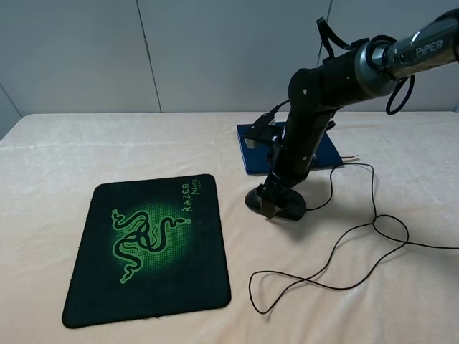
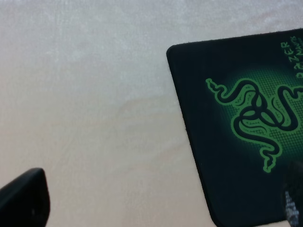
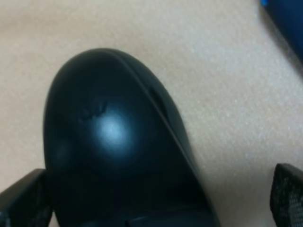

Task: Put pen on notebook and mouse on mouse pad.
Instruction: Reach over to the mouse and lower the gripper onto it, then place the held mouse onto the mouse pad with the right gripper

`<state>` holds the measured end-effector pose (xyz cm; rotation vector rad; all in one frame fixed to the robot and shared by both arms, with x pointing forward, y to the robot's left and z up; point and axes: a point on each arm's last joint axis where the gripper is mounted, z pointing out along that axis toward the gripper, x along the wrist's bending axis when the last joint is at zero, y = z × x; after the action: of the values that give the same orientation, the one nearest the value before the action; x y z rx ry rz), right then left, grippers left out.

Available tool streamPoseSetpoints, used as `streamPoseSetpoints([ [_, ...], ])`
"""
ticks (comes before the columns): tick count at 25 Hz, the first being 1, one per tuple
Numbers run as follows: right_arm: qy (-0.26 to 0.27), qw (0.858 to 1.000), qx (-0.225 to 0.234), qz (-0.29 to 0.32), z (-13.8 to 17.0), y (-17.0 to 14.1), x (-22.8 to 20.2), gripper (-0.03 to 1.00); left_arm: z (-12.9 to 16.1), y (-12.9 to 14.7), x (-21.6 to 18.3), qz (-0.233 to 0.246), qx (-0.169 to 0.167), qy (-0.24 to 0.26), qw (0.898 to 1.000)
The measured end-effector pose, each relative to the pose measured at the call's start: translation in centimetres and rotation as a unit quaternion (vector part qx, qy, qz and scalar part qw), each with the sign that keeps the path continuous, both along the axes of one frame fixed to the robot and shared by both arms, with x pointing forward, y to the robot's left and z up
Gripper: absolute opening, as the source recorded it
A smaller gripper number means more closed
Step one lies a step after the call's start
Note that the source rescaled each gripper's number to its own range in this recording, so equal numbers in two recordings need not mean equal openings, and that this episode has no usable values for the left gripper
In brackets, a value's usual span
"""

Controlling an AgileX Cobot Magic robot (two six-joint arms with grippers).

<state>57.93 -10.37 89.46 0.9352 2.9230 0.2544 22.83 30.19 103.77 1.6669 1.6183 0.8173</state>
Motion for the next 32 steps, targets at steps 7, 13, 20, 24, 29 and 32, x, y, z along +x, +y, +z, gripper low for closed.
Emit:
streamPoseSetpoints([
  [7, -0.001, 1.000, 0.008, -0.006, 0.0, 0.1, 0.0, 1.00, 0.0, 0.0, 0.0, 0.000, 0.000, 0.000, 1.000],
  [13, 0.002, 1.000, 0.013, -0.011, 0.0, 0.2, 0.0, 0.67, 0.0, 0.0, 0.0, 0.000, 0.000, 0.000, 1.000],
  [20, 0.002, 1.000, 0.013, -0.011, 0.0, 0.2, 0.0, 0.57, 0.0, 0.0, 0.0, 0.000, 0.000, 0.000, 1.000],
  [24, 0.002, 1.000, 0.013, -0.011, 0.0, 0.2, 0.0, 0.57, 0.0, 0.0, 0.0, 0.000, 0.000, 0.000, 1.000],
  [29, 0.022, 1.000, 0.007, -0.013, 0.7, 0.3, 0.1, 0.57, 0.0, 0.0, 0.0, 0.000, 0.000, 0.000, 1.000],
  [32, 0.033, 0.999, 0.008, -0.024, 2.3, 0.8, 0.7, 0.57, 0.0, 0.0, 0.0, 0.000, 0.000, 0.000, 1.000],
])
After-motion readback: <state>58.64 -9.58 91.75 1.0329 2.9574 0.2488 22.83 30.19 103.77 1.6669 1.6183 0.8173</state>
